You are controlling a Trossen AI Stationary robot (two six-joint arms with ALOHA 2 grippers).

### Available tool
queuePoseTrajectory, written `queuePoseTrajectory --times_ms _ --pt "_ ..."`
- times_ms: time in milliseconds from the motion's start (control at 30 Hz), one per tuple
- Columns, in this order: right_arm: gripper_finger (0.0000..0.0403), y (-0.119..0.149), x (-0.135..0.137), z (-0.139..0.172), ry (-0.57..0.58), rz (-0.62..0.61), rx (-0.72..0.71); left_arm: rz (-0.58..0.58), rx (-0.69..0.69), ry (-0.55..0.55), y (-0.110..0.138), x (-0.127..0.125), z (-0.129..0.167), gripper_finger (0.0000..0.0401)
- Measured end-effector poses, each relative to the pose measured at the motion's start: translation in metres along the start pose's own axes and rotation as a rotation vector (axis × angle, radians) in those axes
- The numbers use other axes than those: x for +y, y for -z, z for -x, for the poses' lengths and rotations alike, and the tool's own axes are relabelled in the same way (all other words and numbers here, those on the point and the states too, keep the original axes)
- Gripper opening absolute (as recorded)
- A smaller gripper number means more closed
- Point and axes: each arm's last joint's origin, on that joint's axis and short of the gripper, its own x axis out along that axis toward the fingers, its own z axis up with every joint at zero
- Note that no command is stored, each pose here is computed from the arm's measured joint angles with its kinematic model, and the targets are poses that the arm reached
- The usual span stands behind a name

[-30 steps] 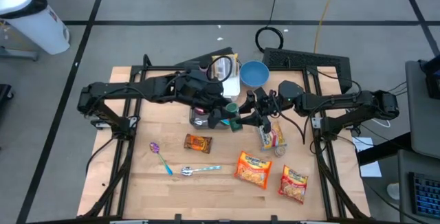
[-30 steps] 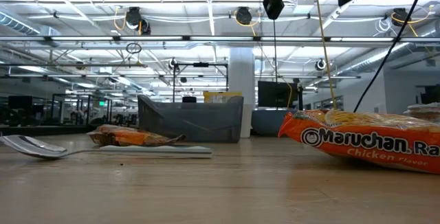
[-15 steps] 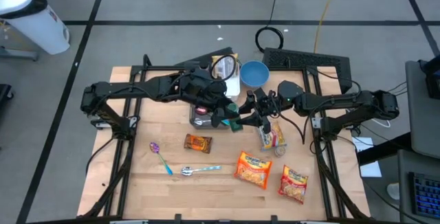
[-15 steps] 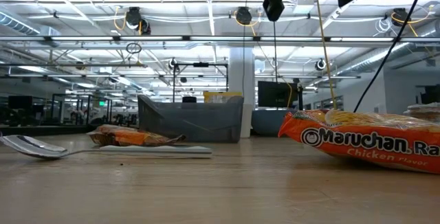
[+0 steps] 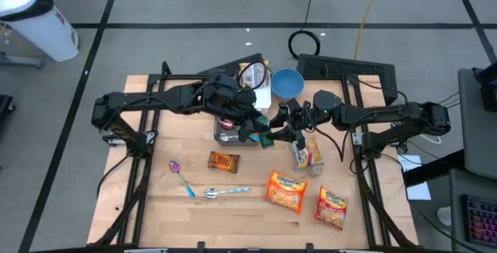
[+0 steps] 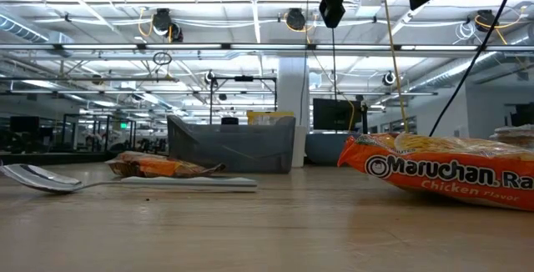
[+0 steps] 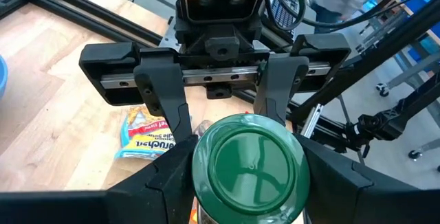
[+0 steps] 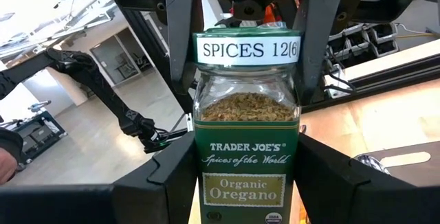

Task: Pick & Place Food Item
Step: Put the green seasoning bottle into the top black bin

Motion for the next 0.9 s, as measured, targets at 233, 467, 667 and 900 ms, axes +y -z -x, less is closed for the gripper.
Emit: queuePoseTrajectory --times_ms 233,467,667,900 --pt "0.0193 0.0 0.0 0.0 0.0 0.002 0.0 -0.001 0.003 0.005 0.0 0.0002 0.0001 0.0211" --pt "0.0236 -0.0003 0.0001 0.0 0.006 0.007 -0.006 -0.022 0.009 0.023 -0.0003 0.0005 0.0 0.0211" --pt "0.0284 -0.0019 -0.0008 0.0007 0.023 0.003 -0.019 -0.038 0.01 0.021 -0.0005 0.0026 -0.0004 0.0211" --pt "0.0295 -0.0051 -0.0088 0.0048 0.056 -0.024 -0.03 -0.032 0.02 0.002 -0.0014 0.0072 0.0033 0.0211"
